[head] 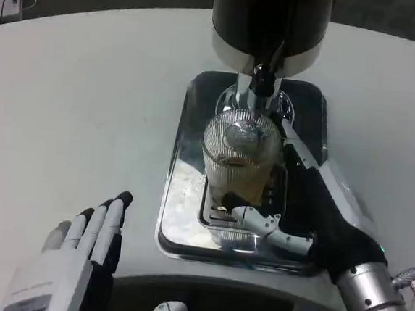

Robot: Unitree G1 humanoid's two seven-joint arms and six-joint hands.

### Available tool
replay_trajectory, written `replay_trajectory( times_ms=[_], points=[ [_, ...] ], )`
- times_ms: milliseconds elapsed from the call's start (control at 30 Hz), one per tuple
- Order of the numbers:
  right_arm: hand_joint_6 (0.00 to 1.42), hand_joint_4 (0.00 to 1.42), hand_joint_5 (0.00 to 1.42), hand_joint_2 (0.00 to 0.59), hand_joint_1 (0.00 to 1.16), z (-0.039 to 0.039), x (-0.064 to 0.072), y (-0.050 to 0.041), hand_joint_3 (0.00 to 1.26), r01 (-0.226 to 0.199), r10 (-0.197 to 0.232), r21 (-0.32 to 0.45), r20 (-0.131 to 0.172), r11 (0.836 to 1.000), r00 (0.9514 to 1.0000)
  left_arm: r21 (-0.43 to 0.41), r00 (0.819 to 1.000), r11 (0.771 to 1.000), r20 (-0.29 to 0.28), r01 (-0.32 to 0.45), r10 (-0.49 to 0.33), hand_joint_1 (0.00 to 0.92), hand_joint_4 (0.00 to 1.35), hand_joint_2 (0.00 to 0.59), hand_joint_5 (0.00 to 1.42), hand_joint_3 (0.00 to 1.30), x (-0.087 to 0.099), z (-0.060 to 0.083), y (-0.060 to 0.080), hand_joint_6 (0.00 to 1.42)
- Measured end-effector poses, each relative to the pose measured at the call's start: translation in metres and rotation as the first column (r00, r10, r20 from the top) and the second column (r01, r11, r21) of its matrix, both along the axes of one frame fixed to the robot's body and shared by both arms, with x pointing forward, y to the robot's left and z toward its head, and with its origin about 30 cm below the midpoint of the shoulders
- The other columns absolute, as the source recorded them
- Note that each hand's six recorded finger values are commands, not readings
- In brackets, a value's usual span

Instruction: Grasp the cup under the faucet to collect the drink, then remove the cup.

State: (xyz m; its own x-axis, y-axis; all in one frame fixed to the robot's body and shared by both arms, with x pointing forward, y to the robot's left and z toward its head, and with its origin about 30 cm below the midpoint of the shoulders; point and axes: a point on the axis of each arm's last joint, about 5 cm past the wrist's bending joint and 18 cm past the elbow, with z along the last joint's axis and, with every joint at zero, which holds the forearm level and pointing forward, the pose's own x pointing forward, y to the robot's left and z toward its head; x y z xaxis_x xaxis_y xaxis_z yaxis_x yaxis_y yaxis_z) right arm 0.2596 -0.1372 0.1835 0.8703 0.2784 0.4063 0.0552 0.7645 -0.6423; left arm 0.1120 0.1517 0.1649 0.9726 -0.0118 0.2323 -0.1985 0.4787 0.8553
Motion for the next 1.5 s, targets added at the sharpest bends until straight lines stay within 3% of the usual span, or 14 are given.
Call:
replay_trajectory(
  times_ms=[300, 900, 1500],
  points=[
    [0.16, 0.0, 0.02, 0.236, 0.56, 0.0014, 0.005, 0.0078, 0.0, -0.01, 0.01, 0.011, -0.003, 1.0, 0.9999, 0.001, 1.0, 1.0, 0.002, -0.007, 0.007, 0.0, 0.0, 0.173, 0.0, 0.0, -0.001, 0.002, 0.002, 0.0],
    [0.16, 0.0, 0.03, 0.229, 0.57, 0.004, 0.016, 0.0185, 0.0, 0.008, -0.007, 0.064, -0.013, 0.998, 0.9999, -0.005, 0.999, 1.0, -0.033, 0.003, -0.003, 0.0, 0.0, 0.178, 0.0, 0.0, -0.001, 0.004, 0.005, 0.0],
    [0.22, 0.08, 0.12, 0.208, 0.66, 0.0023, 0.022, 0.0294, 0.0, 0.005, -0.002, 0.123, -0.025, 0.992, 0.9997, -0.009, 0.999, 1.0, -0.033, 0.004, -0.004, 0.0, 0.0, 0.188, 0.0, 0.0, 0.003, 0.007, 0.005, 0.0]
  ],
)
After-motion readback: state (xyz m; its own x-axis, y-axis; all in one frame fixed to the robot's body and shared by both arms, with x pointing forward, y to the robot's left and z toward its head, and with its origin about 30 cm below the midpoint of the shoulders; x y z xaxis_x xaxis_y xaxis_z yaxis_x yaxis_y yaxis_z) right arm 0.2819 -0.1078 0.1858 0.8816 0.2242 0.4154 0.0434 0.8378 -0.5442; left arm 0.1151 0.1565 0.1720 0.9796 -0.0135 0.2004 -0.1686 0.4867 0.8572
